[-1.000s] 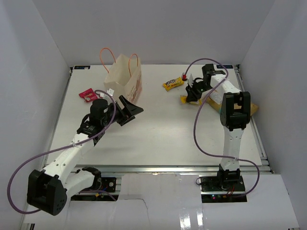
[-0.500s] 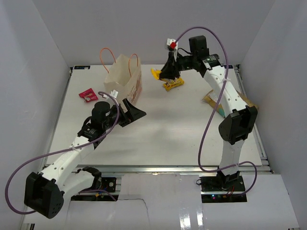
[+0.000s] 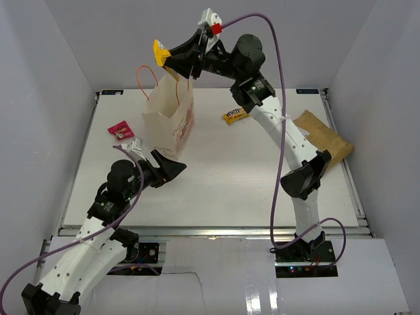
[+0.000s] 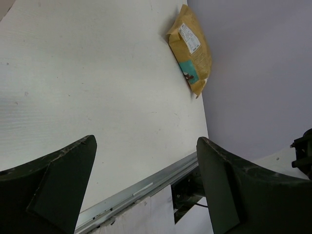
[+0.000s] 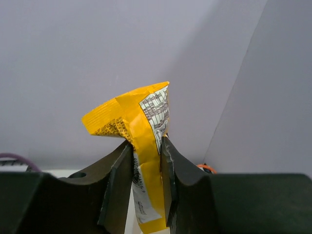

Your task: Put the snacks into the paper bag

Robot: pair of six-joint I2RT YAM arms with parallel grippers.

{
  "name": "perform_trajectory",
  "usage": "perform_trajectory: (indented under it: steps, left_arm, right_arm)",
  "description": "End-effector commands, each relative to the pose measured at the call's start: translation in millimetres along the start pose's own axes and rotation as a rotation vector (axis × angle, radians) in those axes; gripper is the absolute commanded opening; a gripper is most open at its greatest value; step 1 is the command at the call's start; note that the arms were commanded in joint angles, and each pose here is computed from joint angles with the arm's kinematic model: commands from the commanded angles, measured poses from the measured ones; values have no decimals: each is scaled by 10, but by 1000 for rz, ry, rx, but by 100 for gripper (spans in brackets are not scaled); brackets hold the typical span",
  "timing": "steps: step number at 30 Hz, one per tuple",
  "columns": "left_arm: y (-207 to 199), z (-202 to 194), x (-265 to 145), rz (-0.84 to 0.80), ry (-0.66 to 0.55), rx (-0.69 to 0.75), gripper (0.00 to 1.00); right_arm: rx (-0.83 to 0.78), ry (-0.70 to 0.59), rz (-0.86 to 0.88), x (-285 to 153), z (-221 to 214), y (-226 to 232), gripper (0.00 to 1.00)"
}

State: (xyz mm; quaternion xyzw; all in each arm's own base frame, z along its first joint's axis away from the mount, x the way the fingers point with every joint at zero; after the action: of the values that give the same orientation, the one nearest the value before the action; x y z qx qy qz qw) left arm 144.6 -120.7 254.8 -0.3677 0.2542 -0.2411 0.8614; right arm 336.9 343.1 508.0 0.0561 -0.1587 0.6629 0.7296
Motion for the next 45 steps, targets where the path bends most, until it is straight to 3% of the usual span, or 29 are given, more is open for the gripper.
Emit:
perform_trajectory:
  steps: [1,6,11,16,29,34,41,44,45]
  left_arm:
    - [48,-22,-59,59,-10,-14,94]
    - [-16,30,-141,64,-28,-1,94]
    - [-40,58,-163,69,-40,5,94]
    - [-55,86,-171,78,-54,7,94]
    - [-122,416,-94,328,-125,39,94]
    - [-247,655,-79,400,-180,62,94]
    - [-327,1186,-92,538,-303,86,94]
    - [-143,1454,-32,630,-302,73,93]
    - [-109,1521,-7,609,-286,61,93]
  right_arm:
    - [-81,-196,-132,234,106,-91,34]
    - [-146,-216,-244,435,-287,-228,37]
    - [-158,-122,-297,485,-750,-308,44]
    - [-201,-47,-340,439,-937,-398,61]
    - [-261,10,-367,112,-646,-600,79]
    - [-238,28,-296,-25,-458,-552,87]
    - [-138,63,-245,-520,-151,-617,89]
    - [-71,162,-247,-885,-271,-654,89]
    - [-12,225,-258,-1039,-511,-680,89]
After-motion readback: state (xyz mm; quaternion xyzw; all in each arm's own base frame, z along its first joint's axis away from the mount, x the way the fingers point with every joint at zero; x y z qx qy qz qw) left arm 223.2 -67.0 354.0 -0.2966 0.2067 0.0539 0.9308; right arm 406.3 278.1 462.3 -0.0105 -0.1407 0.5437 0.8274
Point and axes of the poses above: each gripper's point midway between its finger pads, its own x axis out along the fingers, its own y axis along the line the jaws close on, z = x × y, the point moved 10 cm from there along -x, back along the fingers, and after that the axes turned 3 degrees about x, right-handed, at the moved point
